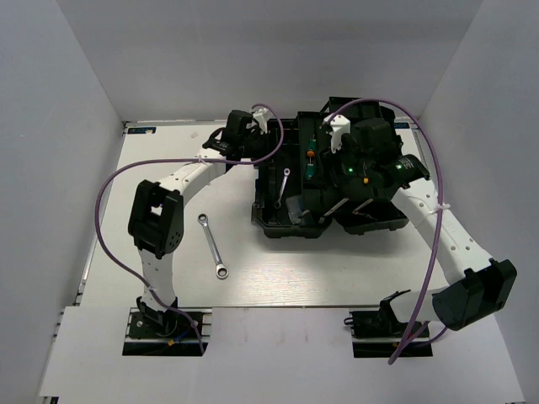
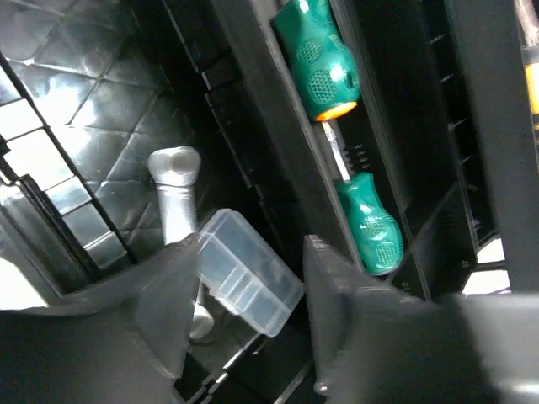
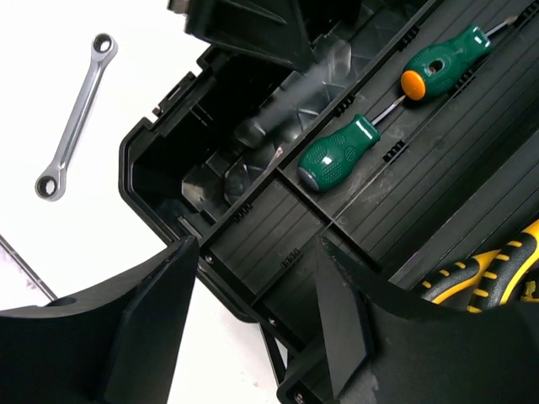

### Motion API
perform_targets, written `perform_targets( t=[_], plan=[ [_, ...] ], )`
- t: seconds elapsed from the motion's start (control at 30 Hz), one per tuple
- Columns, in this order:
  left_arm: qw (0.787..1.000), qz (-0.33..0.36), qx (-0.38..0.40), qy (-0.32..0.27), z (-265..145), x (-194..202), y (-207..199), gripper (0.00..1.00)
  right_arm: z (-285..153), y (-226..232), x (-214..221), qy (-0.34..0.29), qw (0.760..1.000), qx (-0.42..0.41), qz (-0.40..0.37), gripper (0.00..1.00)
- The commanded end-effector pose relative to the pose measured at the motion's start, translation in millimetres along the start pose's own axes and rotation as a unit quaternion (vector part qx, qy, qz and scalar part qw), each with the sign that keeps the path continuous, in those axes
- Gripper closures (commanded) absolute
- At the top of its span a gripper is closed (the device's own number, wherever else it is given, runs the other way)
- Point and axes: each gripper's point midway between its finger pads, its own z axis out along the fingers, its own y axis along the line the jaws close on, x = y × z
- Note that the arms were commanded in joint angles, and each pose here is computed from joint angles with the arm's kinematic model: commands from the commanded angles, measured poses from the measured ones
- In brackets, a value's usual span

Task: Sort the tools into containers

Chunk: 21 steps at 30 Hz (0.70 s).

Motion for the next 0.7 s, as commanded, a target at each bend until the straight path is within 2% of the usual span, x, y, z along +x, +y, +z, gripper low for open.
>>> perform_targets(
  t=[0.0,0.03,0.07,0.13,0.2,0.27,0.33,0.37,0.4,0.43,0.47,0.5,0.53,0.57,0.6,0.63,0.67],
  plan=[
    [0.999,0.017,0.022,-0.038,-11,-33,-26,0.32,-8,1,-17,-0.017,1.000,-0.003,-0.020,0.36],
    [0.999,0.019,0.011,-0.037,-11,-32,-21,0.31,-8,6,-18,-0.019,0.999,-0.014,-0.022,0.36],
    [0.998,0.024,0.012,-0.049,-16,-41,-27,0.25,-7,6,-18,-0.018,0.999,-0.018,-0.022,0.36],
    [0.997,0.033,0.001,-0.065,-27,-50,-31,0.24,-5,12,-21,-0.014,0.999,-0.034,-0.026,0.36],
    [0.993,0.050,-0.008,-0.110,-58,-76,-45,0.24,-3,22,-24,-0.010,0.998,-0.063,-0.025,0.36],
    [0.988,0.066,-0.031,-0.133,-84,-83,-46,0.23,9,34,-17,0.014,0.995,-0.095,-0.026,0.36],
    [0.974,0.077,-0.090,-0.194,-138,-90,-48,0.14,18,43,-24,0.020,0.993,-0.111,-0.036,0.36],
    [0.970,0.072,-0.129,-0.196,-150,-72,-30,0.12,34,55,-19,0.041,0.990,-0.128,-0.044,0.37],
    [0.949,0.060,-0.203,-0.233,-178,-74,-10,0.08,39,61,-18,0.046,0.989,-0.134,-0.048,0.37],
    [0.924,0.045,-0.242,-0.291,-232,-77,-15,0.08,61,70,-12,0.070,0.985,-0.148,-0.052,0.37],
    [0.906,-0.023,-0.319,-0.278,-249,-37,21,0.07,67,83,-16,0.073,0.984,-0.152,-0.064,0.37],
    [0.857,-0.058,-0.402,-0.318,-287,-24,46,0.03,75,97,-13,0.083,0.981,-0.162,-0.074,0.38],
    [0.832,-0.093,-0.430,-0.340,-320,10,57,0.01,97,109,-11,0.096,0.979,-0.162,-0.080,0.38],
    [0.810,-0.103,-0.453,-0.357,-341,25,64,0.01,106,111,-7,0.107,0.980,-0.148,-0.078,0.38],
    [0.794,-0.105,-0.466,-0.377,-357,34,69,0.01,115,126,-1,0.118,0.978,-0.150,-0.089,0.38],
    [0.789,-0.101,-0.465,-0.388,-373,54,71,0.01,129,138,-5,0.119,0.979,-0.143,-0.086,0.38],
    [0.791,-0.098,-0.474,-0.374,-369,63,78,0.01,144,151,9,0.142,0.973,-0.155,-0.092,0.38]
  ],
)
